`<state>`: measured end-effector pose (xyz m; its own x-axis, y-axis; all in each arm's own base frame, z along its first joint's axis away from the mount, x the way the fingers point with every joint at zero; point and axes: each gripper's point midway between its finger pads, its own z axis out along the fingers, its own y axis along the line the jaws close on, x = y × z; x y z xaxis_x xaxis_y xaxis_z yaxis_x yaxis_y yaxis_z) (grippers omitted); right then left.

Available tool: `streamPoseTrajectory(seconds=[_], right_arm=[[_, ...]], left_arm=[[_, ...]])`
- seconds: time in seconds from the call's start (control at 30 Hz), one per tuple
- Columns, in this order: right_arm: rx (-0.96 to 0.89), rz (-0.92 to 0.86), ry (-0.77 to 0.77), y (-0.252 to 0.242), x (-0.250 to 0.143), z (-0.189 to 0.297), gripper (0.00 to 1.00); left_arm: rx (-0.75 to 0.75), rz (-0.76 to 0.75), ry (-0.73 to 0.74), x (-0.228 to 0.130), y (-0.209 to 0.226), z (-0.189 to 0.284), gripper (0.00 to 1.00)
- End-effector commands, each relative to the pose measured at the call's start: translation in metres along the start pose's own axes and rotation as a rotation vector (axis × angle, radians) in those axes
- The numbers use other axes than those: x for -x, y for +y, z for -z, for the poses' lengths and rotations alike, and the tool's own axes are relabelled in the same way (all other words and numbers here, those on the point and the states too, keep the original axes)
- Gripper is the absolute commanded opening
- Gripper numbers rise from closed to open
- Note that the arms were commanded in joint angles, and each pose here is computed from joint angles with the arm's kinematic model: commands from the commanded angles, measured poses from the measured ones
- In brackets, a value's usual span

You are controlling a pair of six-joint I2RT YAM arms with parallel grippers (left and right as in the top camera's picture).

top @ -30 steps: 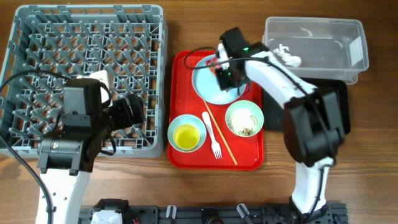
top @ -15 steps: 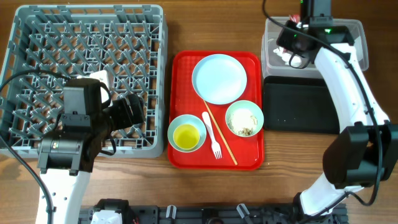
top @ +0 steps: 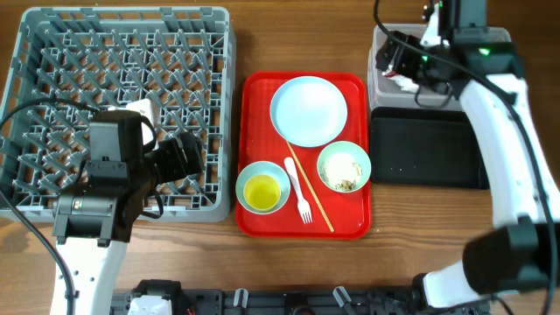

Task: Sort waste into correct bins and load items into the dishwasher rack
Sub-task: 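Drop the red wrapper into the clear bin with right gripper, then grasp the rim of the green rice bowl with right gripper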

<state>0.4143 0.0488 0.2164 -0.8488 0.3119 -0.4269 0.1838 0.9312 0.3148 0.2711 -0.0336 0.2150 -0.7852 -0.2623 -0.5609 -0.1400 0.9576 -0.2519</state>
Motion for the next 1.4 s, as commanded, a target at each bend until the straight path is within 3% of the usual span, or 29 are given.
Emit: streamPoseTrajectory(seconds=[0.0,0.27,0.47,0.73,0.93,1.37], right_arm=[[0.025,0.086,0.117,0.009,-0.034,0.008,0.9],[-0.048,0.181,0.291,0.035,-0.11,-0.01,0.86],[-0.171,0.246,0.326,0.041,-0.16,-0.034,0.86],[-0.157,0.284,0.368,0.045,-0.224,-0.074,0.81],[-0.093,0.33,0.322,0.053,-0.245,-0.099,0.7],[-0.096,0.343,0.279,0.046,-0.248,-0.112,0.51]], left_arm=[[0.01,0.014,-0.02,0.006,0.001,0.004,1.0],[0.01,0.014,-0.02,0.006,0.001,0.004,1.0],[0.01,0.014,-0.02,0.006,0.001,0.004,1.0],[0.01,0.014,-0.02,0.006,0.001,0.004,1.0],[0.01,0.014,-0.02,0.006,0.001,0.004,1.0],[0.01,0.014,-0.02,0.006,0.001,0.004,1.0]])
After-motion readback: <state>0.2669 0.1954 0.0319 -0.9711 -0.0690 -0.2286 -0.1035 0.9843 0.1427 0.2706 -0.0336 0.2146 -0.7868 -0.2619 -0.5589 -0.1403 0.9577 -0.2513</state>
